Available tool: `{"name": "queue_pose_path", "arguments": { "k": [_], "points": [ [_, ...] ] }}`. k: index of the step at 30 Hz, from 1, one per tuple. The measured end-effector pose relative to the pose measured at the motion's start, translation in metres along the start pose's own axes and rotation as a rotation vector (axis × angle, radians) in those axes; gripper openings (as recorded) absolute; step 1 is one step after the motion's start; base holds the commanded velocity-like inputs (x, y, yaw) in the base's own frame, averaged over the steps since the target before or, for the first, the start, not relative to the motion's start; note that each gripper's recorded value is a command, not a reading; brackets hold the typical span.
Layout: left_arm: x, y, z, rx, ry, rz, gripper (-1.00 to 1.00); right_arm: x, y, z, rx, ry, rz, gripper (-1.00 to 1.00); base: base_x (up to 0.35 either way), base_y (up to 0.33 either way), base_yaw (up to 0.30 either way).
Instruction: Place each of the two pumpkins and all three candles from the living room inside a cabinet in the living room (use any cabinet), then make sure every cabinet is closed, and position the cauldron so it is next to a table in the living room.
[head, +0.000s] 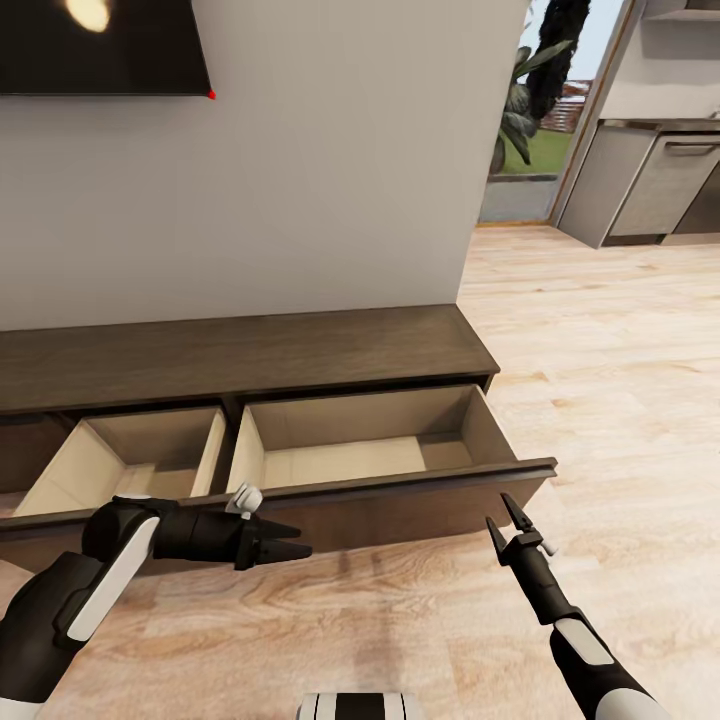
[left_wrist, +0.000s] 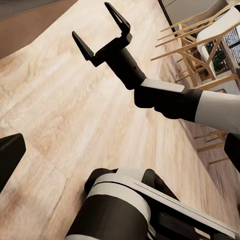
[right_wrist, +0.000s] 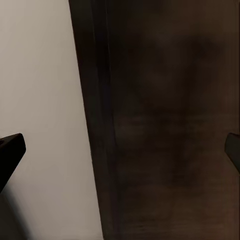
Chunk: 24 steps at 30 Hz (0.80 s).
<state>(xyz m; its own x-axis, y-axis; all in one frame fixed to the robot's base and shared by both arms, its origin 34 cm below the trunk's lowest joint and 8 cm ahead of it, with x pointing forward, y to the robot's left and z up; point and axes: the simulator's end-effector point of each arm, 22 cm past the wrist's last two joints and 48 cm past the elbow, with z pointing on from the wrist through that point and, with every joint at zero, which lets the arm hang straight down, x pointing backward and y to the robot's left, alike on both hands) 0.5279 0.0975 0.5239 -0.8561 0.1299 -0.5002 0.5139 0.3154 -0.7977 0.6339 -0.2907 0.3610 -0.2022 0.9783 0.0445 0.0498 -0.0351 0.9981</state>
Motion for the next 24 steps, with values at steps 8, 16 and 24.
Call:
{"name": "queue_pose_path", "arguments": {
  "k": [8, 16, 24],
  "points": [
    [0.0, 0.001, 0.0, -0.003, 0.0, 0.0, 1.0, -0.011, -0.005, -0.002, 0.025, -0.034, -0.014, 1.0, -0.001, 0.0, 0.0],
    [0.0, 0.001, 0.0, -0.005, -0.001, 0.0, 1.0, -0.019, -0.009, -0.004, 0.052, -0.044, -0.014, 1.0, 0.0, 0.0, 0.0],
    [0.0, 0.002, -0.001, -0.006, -0.002, -0.001, 1.0, -0.027, -0.01, -0.007, 0.06, -0.045, -0.025, 1.0, 0.0, 0.0, 0.0]
  ]
}}
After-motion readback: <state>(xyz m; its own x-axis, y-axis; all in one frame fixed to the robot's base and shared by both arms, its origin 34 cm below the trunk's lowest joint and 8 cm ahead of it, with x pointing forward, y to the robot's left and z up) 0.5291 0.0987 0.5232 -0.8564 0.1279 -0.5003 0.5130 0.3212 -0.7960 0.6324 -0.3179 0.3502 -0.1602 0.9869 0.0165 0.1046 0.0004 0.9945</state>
